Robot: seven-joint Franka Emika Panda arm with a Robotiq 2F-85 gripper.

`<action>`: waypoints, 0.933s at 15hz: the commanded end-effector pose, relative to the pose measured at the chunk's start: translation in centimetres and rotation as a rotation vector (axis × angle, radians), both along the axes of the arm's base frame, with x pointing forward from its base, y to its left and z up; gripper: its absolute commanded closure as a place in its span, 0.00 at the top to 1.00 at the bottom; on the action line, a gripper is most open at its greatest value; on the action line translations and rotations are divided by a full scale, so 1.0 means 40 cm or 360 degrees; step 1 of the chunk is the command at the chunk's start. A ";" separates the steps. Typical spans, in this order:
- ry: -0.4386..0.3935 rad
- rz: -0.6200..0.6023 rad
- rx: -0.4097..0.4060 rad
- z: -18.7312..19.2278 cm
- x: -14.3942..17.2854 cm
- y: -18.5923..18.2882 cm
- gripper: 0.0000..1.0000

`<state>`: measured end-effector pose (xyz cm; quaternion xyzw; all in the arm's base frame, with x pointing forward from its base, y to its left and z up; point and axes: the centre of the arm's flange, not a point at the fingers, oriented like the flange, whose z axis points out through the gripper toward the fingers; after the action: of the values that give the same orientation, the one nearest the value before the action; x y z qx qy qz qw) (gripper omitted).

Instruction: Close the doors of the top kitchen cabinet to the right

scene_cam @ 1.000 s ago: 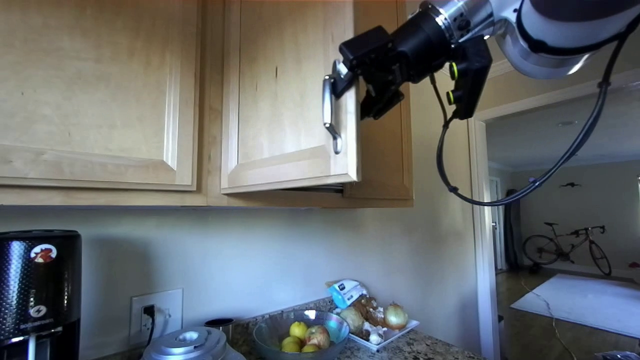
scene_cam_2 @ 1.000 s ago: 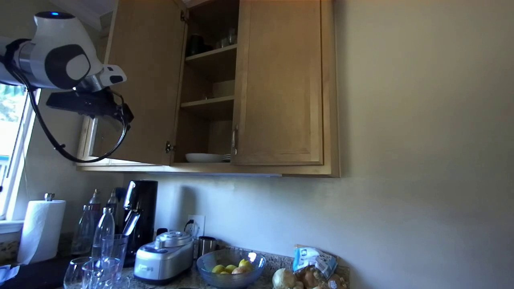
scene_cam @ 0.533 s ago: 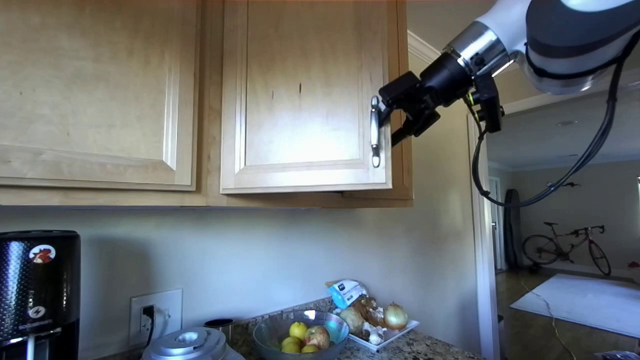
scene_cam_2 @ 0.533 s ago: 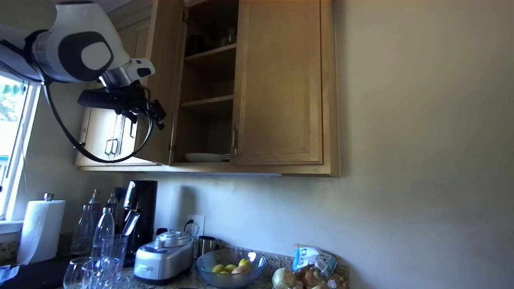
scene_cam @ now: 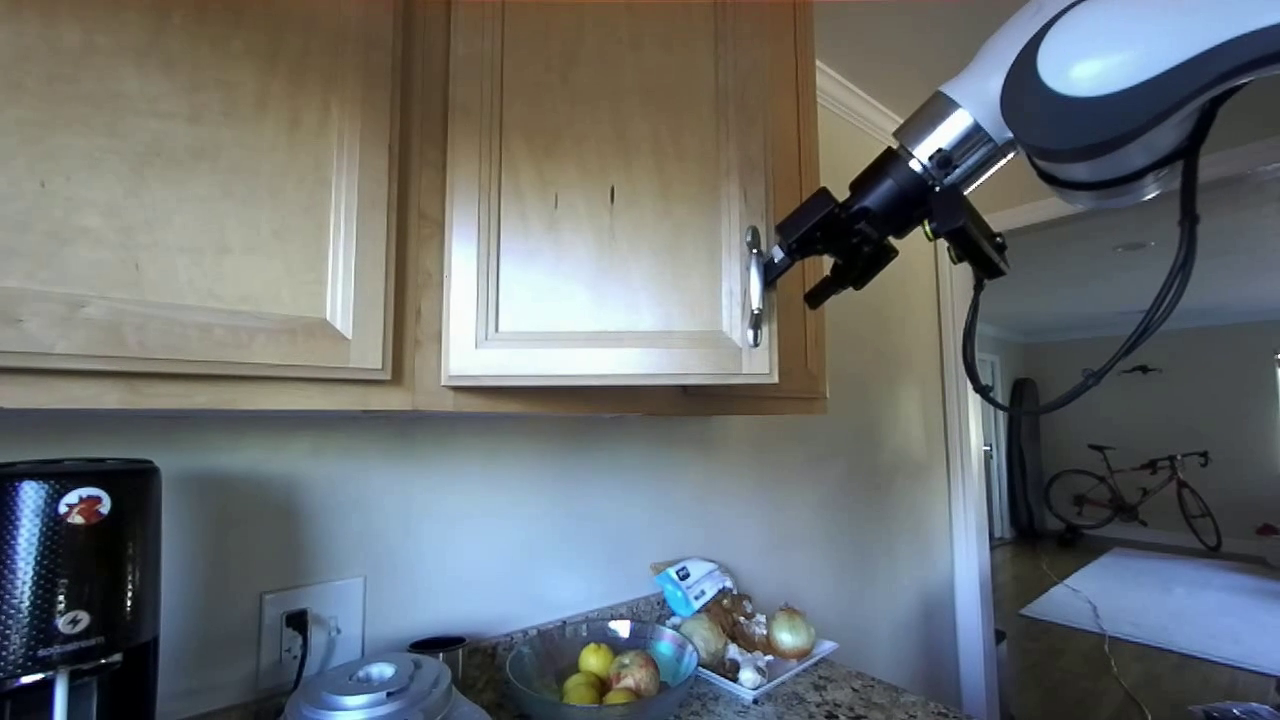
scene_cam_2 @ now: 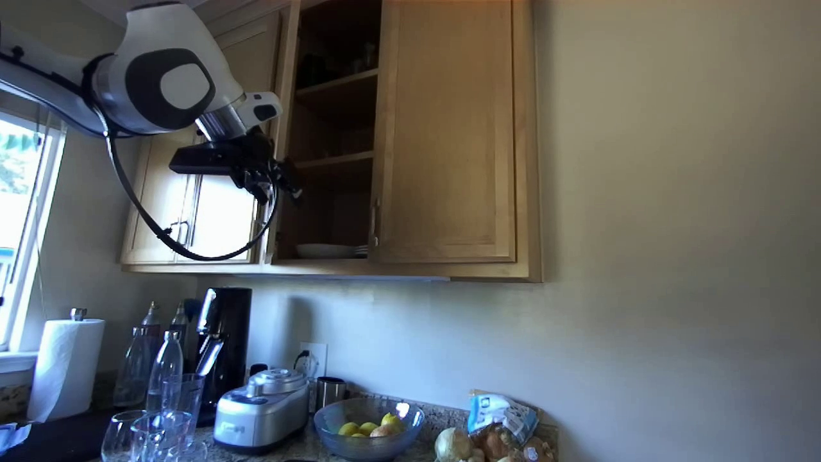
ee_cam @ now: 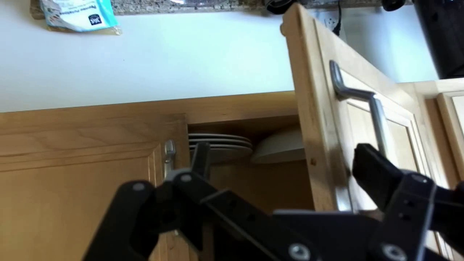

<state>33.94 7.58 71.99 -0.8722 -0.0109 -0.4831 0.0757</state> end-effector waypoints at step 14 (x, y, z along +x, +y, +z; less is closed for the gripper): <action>0.0770 0.0644 0.0053 -0.165 -0.079 0.060 0.75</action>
<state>31.97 9.33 65.41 -0.9482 -0.1204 -0.2417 0.1670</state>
